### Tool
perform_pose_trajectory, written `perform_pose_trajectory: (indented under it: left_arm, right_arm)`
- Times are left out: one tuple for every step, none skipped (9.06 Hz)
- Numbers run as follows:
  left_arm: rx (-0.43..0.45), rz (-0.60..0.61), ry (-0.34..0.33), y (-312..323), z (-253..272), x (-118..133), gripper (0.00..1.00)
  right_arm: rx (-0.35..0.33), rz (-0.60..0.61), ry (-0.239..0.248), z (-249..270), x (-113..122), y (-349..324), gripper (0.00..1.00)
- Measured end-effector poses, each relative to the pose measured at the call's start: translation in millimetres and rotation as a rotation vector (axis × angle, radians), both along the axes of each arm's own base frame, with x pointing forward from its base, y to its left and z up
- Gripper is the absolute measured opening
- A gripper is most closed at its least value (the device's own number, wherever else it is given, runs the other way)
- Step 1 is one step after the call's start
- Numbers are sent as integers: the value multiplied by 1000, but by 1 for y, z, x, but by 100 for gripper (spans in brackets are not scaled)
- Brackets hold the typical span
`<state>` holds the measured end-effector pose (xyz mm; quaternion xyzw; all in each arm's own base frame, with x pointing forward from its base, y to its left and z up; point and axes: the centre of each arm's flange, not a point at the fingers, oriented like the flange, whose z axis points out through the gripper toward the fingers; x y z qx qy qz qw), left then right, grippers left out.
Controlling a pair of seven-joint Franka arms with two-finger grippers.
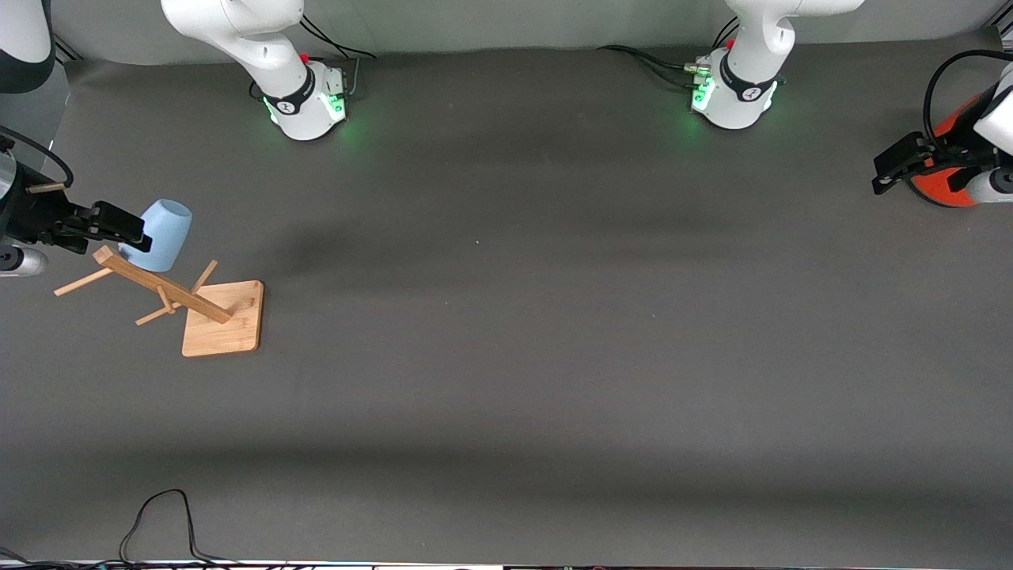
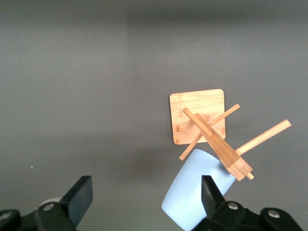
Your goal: Rotate and upright cup with both arms
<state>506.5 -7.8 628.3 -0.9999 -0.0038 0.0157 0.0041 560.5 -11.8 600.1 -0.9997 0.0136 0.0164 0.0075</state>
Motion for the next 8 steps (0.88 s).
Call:
perform_pose_trajectory:
  left_arm:
    - [0, 2, 2, 1, 0, 0, 100]
    - [0, 6, 2, 2, 0, 0, 100]
    - [0, 10, 2, 3, 0, 0, 100]
    - [0, 11, 2, 3, 0, 0, 100]
    - [0, 11, 7, 3, 0, -1, 100]
    - [0, 11, 17, 3, -1, -2, 100]
    - [0, 11, 21, 3, -2, -2, 100]
    - [1, 11, 28, 3, -5, -1, 100]
  right_arm:
    - [0, 1, 0, 0, 0, 0, 100]
    - [0, 2, -1, 0, 0, 1, 100]
    - [0, 4, -1, 0, 0, 2, 100]
    - [0, 5, -1, 0, 0, 3, 100]
    - [0, 5, -1, 0, 0, 3, 100]
    - [0, 4, 2, -1, 0, 2, 100]
    - [-1, -3, 4, -1, -3, -2, 100]
    - [-5, -21, 5, 1, -13, -14, 100]
